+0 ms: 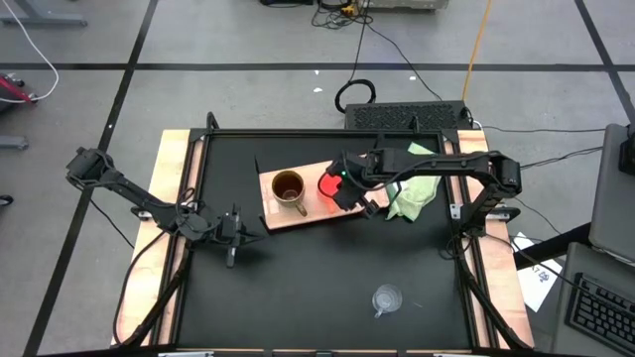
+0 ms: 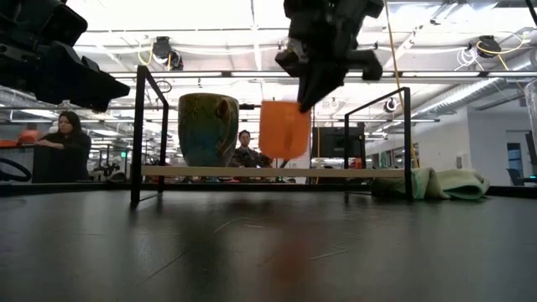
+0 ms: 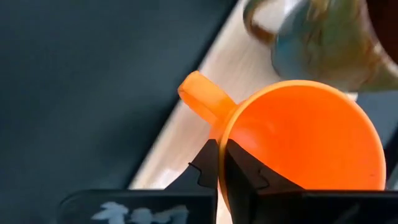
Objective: Stack small to large cups/mugs on shelf
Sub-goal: Put the orange mug on the shelf
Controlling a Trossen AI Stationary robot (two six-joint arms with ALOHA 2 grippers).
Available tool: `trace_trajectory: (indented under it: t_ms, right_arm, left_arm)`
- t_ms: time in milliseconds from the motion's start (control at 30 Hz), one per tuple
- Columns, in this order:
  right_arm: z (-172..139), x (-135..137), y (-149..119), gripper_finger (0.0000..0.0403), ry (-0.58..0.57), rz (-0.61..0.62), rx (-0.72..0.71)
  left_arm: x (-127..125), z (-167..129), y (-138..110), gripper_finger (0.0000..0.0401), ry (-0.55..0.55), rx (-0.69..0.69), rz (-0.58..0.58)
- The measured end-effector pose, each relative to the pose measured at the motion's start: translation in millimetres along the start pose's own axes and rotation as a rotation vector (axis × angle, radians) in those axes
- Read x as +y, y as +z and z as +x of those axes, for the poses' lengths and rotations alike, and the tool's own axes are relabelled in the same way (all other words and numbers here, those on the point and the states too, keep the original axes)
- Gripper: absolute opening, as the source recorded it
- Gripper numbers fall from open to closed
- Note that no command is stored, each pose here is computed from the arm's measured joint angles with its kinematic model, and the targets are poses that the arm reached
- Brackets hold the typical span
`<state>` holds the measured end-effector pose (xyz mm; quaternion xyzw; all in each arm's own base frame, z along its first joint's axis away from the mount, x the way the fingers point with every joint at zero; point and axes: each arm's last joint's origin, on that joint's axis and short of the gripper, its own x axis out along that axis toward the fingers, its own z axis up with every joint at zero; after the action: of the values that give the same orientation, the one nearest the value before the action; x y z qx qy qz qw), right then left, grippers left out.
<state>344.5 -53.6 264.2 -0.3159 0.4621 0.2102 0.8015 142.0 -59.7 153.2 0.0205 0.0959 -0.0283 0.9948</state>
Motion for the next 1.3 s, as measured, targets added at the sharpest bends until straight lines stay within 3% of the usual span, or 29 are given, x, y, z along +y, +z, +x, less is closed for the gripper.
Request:
trace_trajectory:
  t_ms: [233,400,567,767,1067,1300]
  right_arm:
    - [-25.8,-7.0,12.9,0.0001,0.07,0.046,-0.082]
    - [-28.0,-6.0,11.4,0.0001,0.149,0.033,-0.151]
    - [-29.1,-10.3,5.6,0.0,0.158,0.035,-0.171]
    - [-26.9,-13.0,1.1,0.0,0.162,0.051,-0.158]
    - [5.3,-17.0,-8.2,0.0,0.204,0.1,-0.041]
    - [5.5,-17.9,-8.0,0.0,0.186,0.1,-0.03]
  left_arm:
    - [0.3,0.0,0.2,0.001,0.009,-0.002,0.016]
    - [0.4,0.1,0.3,0.001,0.01,-0.003,0.017]
    - [0.4,0.1,0.3,0.001,0.009,-0.003,0.017]
    - [0.4,0.1,0.3,0.001,0.009,-0.003,0.017]
    - [0.5,0.1,0.1,0.001,0.011,-0.001,0.025]
    - [0.6,0.1,-0.3,0.001,0.014,0.003,0.023]
